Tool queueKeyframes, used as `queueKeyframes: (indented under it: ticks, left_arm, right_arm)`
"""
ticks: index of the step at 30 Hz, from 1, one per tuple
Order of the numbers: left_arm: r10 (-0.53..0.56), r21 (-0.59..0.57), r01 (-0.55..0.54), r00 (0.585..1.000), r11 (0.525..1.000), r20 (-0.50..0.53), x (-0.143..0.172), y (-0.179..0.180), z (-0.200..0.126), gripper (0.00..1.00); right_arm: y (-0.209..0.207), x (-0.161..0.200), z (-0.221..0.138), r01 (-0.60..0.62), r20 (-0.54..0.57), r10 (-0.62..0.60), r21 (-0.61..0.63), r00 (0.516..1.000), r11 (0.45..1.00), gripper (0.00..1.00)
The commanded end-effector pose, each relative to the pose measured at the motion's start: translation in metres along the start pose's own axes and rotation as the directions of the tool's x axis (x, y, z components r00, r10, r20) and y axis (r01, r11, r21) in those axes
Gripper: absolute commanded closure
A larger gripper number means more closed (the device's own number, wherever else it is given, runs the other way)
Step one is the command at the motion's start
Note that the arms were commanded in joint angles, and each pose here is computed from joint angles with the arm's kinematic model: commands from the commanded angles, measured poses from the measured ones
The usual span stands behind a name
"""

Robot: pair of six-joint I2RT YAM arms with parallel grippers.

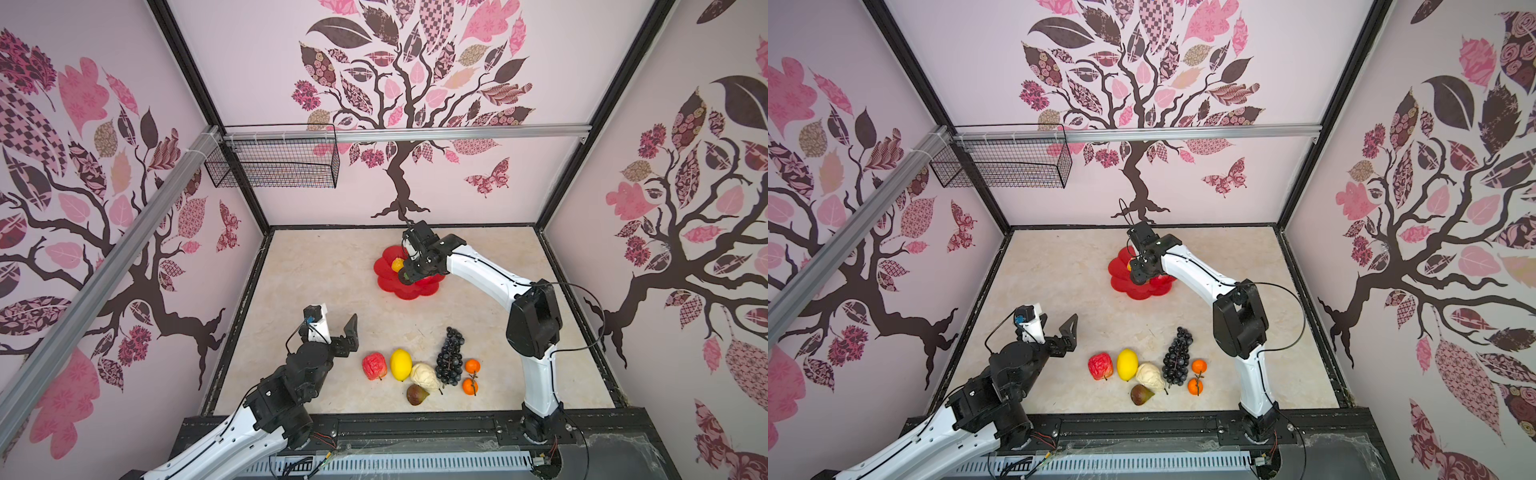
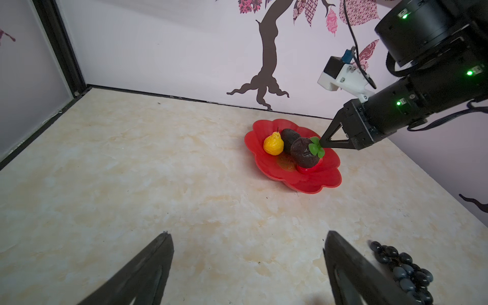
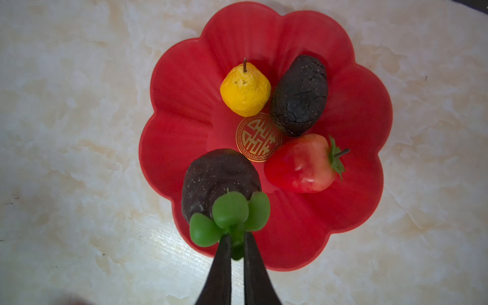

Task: Arrange fruit in a fruit bowl
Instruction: Place the fruit in the fruit bowl.

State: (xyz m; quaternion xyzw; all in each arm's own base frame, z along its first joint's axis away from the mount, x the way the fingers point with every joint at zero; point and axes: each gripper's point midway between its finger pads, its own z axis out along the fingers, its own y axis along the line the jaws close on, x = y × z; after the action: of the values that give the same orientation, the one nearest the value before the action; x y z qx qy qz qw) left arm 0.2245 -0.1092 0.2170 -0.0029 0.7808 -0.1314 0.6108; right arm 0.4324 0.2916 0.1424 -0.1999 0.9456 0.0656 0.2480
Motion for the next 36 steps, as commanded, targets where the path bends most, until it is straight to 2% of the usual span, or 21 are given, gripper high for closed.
queueKeyframes:
  ticks: [1,9,19,25,36]
  left_arm:
    - [0.009,-0.024,-0.009,1.000,1.000,-0.004,0.006,0.006,0.000,0.07]
    - [-0.002,-0.021,0.002,1.000,1.000,0.006,0.003,0.007,-0.002,0.06]
    - [0.003,-0.022,-0.003,1.000,1.000,0.000,0.004,0.006,-0.001,0.06]
    - [0.004,-0.021,-0.004,1.000,1.000,-0.005,0.005,0.006,0.000,0.06]
    - [0.010,-0.021,-0.011,1.000,1.000,-0.009,0.006,0.005,0.002,0.06]
  right_arm:
    - [-0.004,0.009,0.020,0.012,-0.079,-0.011,0.014,0.997,1.000,1.00]
    - [-0.015,0.017,0.041,0.030,-0.155,-0.017,0.079,0.988,0.996,1.00]
    - [-0.011,0.025,0.056,0.036,-0.195,-0.022,0.067,0.981,0.997,1.00]
    - [-0.032,0.023,0.057,0.067,-0.202,-0.027,0.191,0.979,0.979,1.00]
    - [-0.033,0.007,0.065,0.081,-0.196,-0.040,0.207,0.980,0.975,1.00]
